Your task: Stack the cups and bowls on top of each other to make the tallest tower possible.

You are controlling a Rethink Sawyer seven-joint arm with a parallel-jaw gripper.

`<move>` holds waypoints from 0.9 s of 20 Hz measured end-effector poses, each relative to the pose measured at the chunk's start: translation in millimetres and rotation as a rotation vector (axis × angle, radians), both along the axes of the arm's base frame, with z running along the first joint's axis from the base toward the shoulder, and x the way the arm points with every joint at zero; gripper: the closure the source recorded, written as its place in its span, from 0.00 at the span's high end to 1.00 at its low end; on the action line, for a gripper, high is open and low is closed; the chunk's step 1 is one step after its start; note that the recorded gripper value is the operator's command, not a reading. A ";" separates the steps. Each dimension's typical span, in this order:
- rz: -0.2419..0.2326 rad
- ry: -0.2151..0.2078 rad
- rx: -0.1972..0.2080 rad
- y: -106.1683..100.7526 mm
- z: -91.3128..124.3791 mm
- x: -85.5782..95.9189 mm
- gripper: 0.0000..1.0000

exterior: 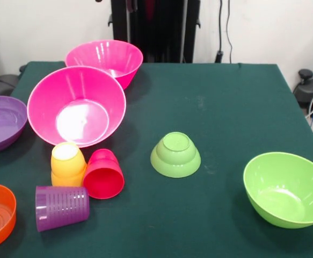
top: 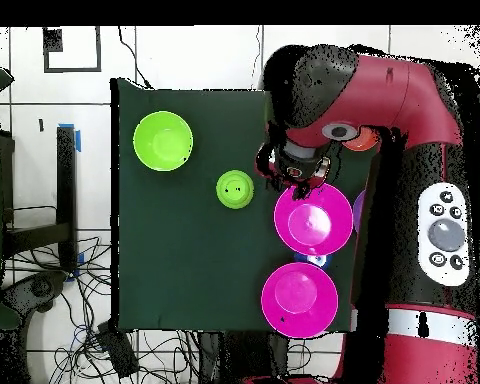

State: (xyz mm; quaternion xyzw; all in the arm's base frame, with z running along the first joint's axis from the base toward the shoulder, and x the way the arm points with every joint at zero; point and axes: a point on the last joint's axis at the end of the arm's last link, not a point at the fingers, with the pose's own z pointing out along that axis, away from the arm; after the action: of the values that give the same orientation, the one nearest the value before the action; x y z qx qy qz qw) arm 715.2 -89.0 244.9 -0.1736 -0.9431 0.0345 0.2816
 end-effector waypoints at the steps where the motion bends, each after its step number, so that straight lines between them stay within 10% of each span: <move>1: 0.000 0.001 0.000 0.0 -0.6 -0.1 1.00; 5: 0.004 -0.039 -0.009 -1.3 -4.4 4.1 1.00; 11: 0.022 -0.314 -0.052 -11.9 -25.5 30.4 1.00; 18: 0.046 -0.743 -0.120 -30.6 -40.0 68.7 1.00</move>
State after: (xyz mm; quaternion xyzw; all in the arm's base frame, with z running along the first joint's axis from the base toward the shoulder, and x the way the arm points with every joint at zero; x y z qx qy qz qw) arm 783.9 -119.7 204.8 -0.1695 -0.9808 0.0307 -0.0911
